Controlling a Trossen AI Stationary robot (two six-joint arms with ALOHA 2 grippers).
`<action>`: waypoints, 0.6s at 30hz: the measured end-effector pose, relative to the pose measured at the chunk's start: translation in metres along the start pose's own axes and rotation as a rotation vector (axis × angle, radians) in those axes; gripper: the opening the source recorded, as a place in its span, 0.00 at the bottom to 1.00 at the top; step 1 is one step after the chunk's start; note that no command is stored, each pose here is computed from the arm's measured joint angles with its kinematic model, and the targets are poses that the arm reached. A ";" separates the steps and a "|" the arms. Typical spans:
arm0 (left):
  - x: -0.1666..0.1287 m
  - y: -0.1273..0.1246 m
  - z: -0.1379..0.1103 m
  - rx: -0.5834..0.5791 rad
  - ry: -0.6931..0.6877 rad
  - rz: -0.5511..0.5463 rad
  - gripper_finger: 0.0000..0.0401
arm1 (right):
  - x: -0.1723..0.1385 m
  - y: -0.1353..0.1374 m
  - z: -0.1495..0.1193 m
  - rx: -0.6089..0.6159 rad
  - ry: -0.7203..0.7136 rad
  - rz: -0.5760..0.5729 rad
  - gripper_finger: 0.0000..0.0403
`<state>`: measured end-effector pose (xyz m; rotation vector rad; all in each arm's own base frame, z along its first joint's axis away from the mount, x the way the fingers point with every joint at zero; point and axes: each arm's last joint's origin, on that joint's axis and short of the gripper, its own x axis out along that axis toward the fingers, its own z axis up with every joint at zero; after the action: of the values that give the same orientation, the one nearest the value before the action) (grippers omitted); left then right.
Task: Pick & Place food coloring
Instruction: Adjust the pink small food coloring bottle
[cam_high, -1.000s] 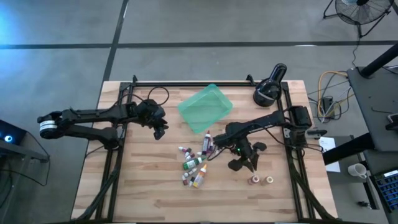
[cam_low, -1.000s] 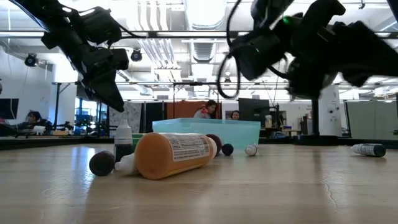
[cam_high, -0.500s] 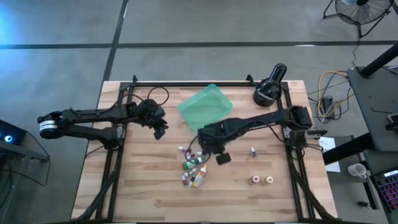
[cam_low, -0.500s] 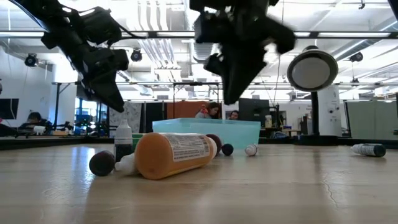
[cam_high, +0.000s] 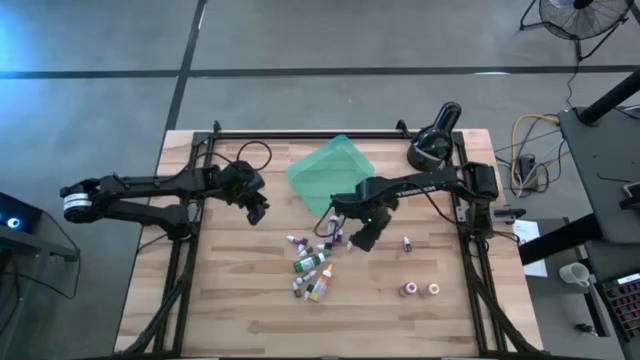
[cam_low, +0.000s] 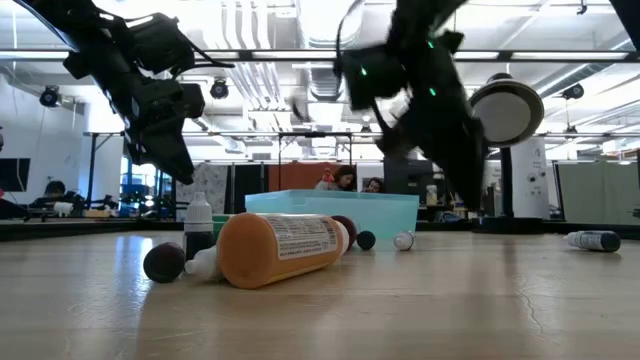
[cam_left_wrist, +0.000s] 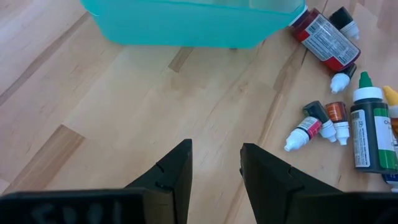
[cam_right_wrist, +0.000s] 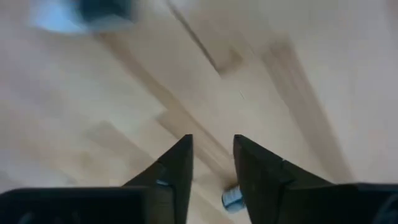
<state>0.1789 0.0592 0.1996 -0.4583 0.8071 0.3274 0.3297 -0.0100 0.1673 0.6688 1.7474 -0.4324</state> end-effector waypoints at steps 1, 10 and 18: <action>0.000 0.000 0.000 0.000 0.000 0.000 0.28 | 0.005 -0.003 -0.004 0.044 0.018 -0.012 0.31; 0.000 0.000 0.000 0.039 0.000 0.000 0.28 | 0.001 -0.025 -0.058 0.530 -0.100 0.073 0.48; 0.000 0.000 0.002 0.070 -0.018 -0.005 0.28 | 0.016 -0.047 -0.088 0.758 -0.143 0.137 0.48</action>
<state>0.1802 0.0597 0.2007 -0.3915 0.7972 0.2978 0.2311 0.0100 0.1731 1.2455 1.3650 -1.0391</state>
